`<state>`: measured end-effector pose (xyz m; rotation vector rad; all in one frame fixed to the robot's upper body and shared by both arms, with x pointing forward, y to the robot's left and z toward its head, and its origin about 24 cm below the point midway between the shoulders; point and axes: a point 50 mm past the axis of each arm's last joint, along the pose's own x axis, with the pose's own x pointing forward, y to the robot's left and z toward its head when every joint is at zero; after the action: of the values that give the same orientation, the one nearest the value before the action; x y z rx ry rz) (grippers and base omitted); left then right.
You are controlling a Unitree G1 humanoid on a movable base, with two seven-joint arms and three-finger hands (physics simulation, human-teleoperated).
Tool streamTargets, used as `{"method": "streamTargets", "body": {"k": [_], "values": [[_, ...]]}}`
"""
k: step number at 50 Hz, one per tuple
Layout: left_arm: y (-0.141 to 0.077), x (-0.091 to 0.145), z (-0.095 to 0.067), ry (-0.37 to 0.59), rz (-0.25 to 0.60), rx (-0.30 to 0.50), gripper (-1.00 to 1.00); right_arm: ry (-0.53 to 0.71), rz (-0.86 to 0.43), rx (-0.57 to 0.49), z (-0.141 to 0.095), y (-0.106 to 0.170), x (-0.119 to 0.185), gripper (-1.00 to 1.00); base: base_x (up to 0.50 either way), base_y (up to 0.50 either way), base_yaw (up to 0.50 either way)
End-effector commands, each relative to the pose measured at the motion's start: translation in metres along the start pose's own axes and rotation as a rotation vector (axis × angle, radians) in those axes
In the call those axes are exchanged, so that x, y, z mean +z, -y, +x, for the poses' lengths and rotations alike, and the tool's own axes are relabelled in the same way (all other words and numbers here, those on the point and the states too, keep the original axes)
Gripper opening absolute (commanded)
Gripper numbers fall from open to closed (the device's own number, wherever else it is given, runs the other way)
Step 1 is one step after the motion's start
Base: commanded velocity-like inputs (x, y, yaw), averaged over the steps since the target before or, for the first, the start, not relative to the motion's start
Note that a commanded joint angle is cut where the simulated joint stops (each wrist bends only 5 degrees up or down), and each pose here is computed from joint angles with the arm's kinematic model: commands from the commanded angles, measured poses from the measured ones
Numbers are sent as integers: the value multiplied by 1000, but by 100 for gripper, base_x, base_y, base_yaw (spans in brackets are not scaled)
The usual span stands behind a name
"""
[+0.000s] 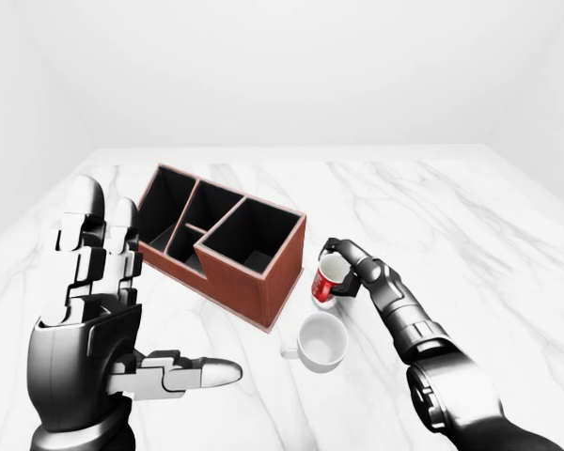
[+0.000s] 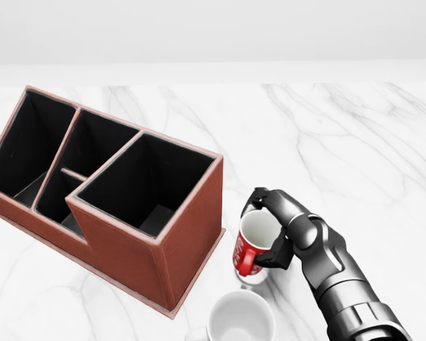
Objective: Pick up the red mug and place it to the right of the caddy.
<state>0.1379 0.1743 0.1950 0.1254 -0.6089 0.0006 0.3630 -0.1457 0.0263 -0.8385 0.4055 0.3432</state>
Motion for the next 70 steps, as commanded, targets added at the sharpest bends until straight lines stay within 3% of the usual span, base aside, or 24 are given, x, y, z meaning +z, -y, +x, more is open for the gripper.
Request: {"method": "streamTargets", "body": {"k": [1,20,49,51,52,70], "values": [[1,0,0,-1,-1,-4,100,-21,-37,-50,1,3,-1,-100,0,0,0],[-1,0,0,1,-2,-2,100,-64,-44,-130,5,-2,-3,-100,0,0,0],[-1,-1,-2,-21,-29,-5,100,-87,-49,-112,7,-18,-6,-100,0,0,0],[0,-1,-3,-22,-29,-5,100,-79,-51,-118,6,-15,-4,55,0,0,0],[0,-1,-2,-19,-29,-5,100,-80,-48,-115,6,-15,-5,100,0,0,0],[1,-2,-3,-23,-27,-9,100,-67,-53,-119,2,-3,-11,100,0,0,0]]}}
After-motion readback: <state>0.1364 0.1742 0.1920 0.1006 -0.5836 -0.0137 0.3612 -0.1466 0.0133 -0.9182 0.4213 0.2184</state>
